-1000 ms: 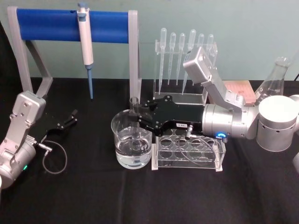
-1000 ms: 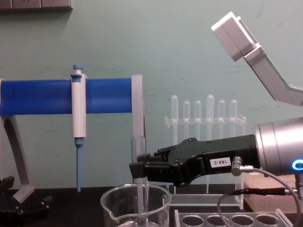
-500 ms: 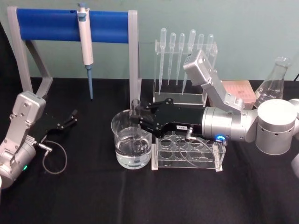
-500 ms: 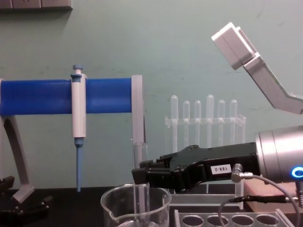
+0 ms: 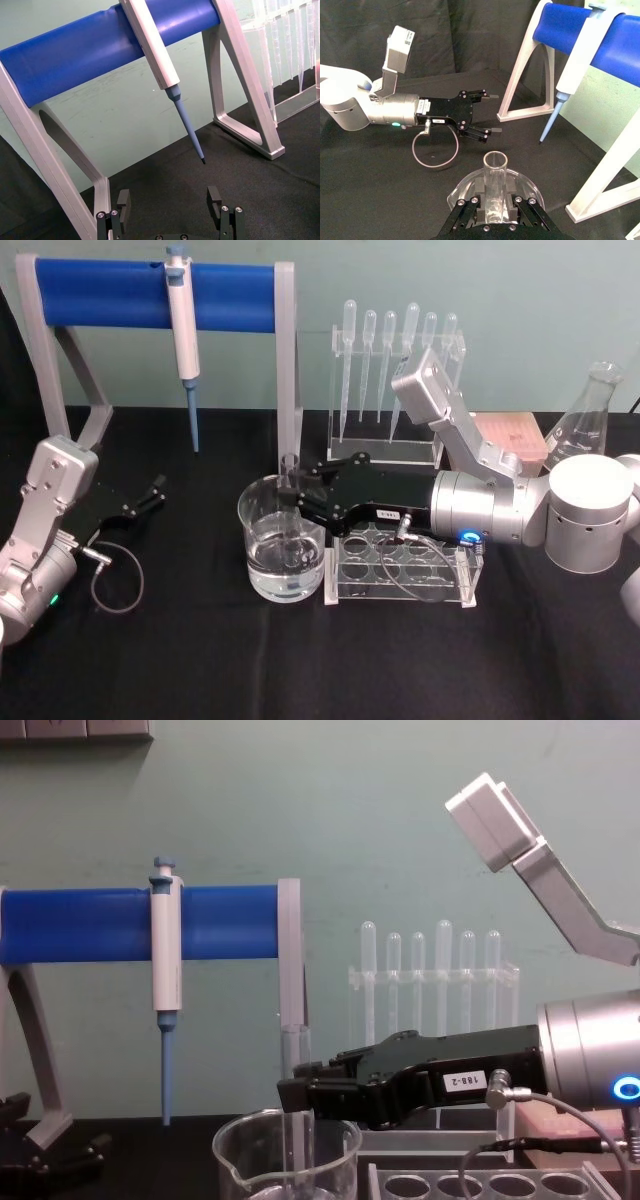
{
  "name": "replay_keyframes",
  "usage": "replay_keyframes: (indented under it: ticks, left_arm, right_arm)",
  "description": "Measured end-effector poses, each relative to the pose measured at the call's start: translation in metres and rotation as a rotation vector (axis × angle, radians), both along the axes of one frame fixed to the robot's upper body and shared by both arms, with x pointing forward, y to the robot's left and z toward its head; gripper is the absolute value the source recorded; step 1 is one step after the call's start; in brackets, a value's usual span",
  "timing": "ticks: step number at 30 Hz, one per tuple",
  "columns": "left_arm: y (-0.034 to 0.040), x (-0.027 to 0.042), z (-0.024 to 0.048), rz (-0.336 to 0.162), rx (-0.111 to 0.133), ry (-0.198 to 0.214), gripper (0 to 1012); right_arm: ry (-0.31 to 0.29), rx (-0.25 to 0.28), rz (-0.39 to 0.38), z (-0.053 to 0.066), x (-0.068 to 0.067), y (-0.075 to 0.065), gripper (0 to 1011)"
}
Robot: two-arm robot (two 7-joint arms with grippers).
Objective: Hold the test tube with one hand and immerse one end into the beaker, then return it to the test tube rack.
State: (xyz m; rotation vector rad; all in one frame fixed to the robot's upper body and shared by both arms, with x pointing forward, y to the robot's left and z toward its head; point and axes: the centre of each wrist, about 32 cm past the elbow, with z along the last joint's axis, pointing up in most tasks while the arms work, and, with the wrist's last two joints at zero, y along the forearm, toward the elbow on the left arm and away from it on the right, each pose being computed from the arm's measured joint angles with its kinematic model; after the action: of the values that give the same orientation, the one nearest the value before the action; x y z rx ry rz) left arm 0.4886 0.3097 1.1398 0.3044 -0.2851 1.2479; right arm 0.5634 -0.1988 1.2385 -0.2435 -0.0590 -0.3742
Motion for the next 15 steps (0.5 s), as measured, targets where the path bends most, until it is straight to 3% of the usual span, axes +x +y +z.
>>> replay_keyframes:
  ticks: [15]
  left_arm:
    - [0.0000,0.0000,0.0000,0.000,0.000,0.000,1000]
  right_arm:
    - [-0.001,-0.001,0.001,0.0002,-0.0002,0.0002,234]
